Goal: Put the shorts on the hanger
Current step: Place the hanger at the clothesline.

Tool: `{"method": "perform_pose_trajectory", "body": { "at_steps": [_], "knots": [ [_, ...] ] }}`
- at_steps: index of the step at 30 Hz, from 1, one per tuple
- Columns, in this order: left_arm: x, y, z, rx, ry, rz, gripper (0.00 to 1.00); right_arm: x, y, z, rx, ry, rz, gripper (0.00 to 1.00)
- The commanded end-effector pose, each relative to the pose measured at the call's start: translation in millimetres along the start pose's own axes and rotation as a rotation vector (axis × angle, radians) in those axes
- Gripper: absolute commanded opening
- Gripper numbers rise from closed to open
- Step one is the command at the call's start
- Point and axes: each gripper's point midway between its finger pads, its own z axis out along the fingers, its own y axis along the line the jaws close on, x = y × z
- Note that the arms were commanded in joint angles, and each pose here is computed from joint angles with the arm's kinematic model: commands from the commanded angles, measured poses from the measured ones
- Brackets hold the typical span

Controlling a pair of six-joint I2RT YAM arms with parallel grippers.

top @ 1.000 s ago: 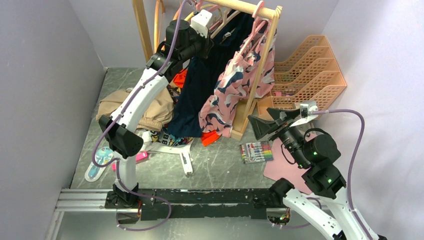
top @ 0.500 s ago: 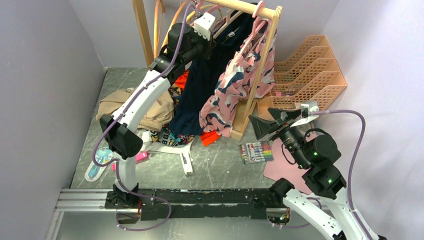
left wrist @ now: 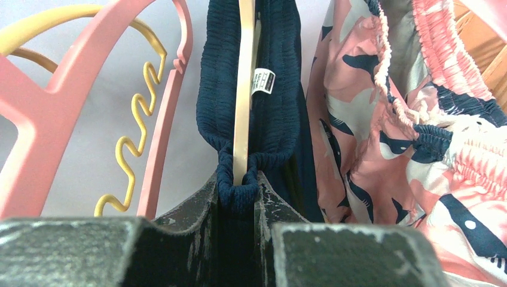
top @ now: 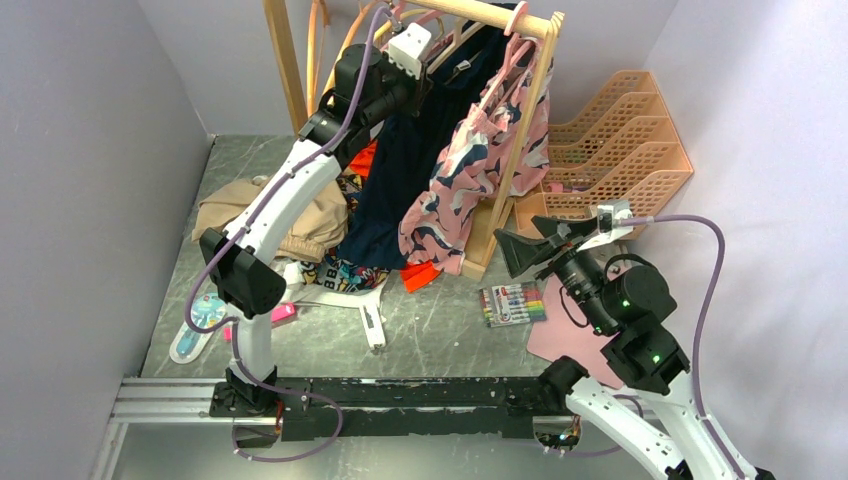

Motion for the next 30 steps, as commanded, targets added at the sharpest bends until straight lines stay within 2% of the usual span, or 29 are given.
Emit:
{"method": "perform_pose_trajectory", "body": {
  "at_steps": [1, 20, 30],
  "knots": [
    [-128.1, 1.2, -28.7, 0.004, -0.381, 0.055, 0.07, 2.6, -0.9, 1.4, 0.003, 0.002, 0.007, 0.96],
    [-132.9, -6.3, -15.6, 0.041, -0.474, 0.048, 0.07, 10.4, -7.5, 1.3, 0.026, 0.02, -0.02, 0.96],
    [-128.0, -13.5, -17.3, 0.064, -0.459, 0.054, 0.07, 12.6, -8.5, 3.1, 0.025, 0.021, -0.038, 0.96]
  ]
}}
